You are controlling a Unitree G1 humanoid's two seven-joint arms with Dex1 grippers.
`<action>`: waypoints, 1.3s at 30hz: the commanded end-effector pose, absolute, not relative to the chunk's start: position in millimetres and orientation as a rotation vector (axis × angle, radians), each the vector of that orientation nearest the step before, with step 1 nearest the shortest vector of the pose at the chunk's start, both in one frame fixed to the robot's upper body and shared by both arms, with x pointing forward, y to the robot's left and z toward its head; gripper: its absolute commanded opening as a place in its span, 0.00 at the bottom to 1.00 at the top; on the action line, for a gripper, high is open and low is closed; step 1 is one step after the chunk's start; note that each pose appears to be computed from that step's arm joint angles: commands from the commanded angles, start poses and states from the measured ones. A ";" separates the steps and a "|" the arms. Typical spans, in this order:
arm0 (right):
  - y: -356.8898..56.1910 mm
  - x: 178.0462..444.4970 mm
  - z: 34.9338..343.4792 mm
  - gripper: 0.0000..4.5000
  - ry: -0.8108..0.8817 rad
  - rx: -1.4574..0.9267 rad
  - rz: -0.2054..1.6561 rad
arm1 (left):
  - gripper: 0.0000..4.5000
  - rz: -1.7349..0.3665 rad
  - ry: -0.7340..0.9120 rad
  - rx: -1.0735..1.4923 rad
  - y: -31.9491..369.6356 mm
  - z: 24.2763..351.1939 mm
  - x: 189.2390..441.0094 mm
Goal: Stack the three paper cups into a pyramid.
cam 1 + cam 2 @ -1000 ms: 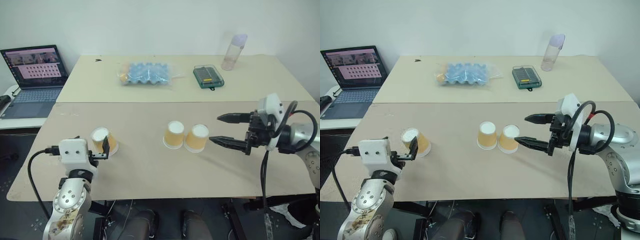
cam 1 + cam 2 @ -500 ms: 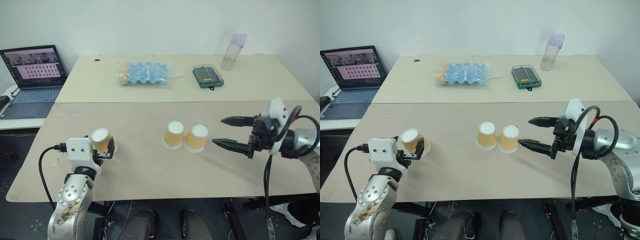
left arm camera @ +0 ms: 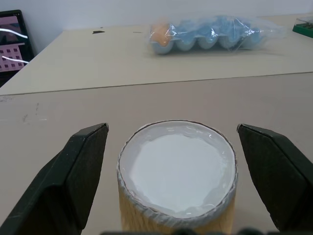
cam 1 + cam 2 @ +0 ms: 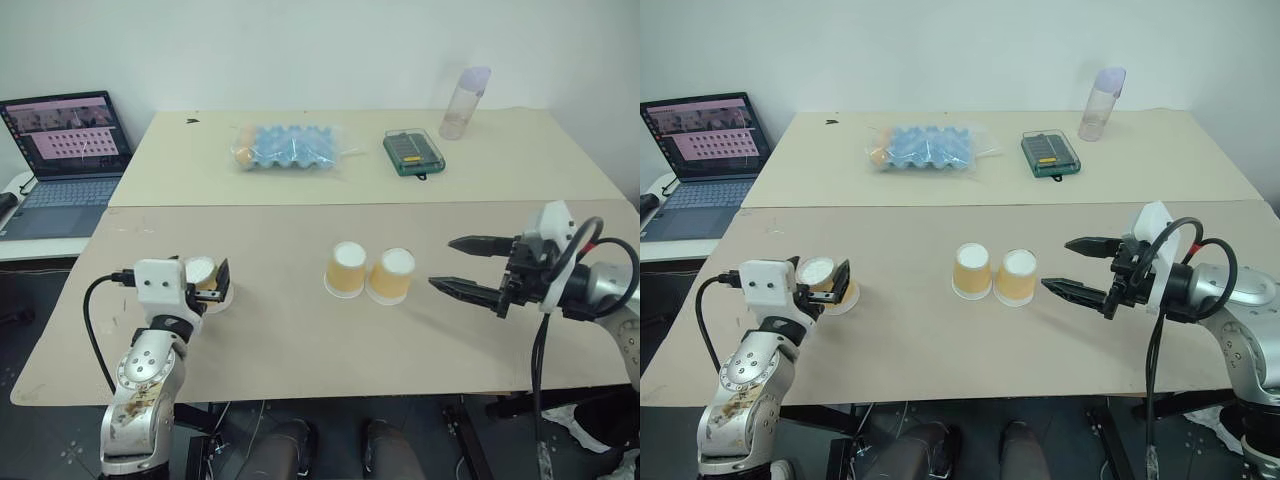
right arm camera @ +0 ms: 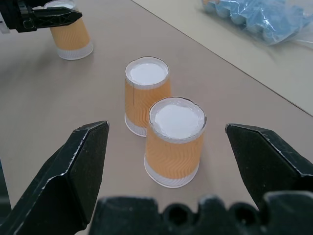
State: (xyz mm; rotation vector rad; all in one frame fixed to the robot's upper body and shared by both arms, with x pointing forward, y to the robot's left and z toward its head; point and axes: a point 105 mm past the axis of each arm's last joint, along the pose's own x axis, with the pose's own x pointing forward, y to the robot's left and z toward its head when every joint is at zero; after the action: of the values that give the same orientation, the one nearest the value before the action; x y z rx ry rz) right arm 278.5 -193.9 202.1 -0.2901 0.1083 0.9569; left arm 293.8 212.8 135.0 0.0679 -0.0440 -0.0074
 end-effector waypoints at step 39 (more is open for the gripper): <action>-198.6 288.9 211.2 1.00 -0.002 -0.289 0.728 | 0.57 -1.570 -0.130 0.018 9.1 296.3 344.6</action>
State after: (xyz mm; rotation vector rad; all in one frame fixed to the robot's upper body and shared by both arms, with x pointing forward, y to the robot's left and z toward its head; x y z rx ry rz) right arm 290.3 -199.1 201.8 -0.2645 0.0414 0.7347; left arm 358.1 17.0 286.1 -0.0093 -0.1060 -1.4584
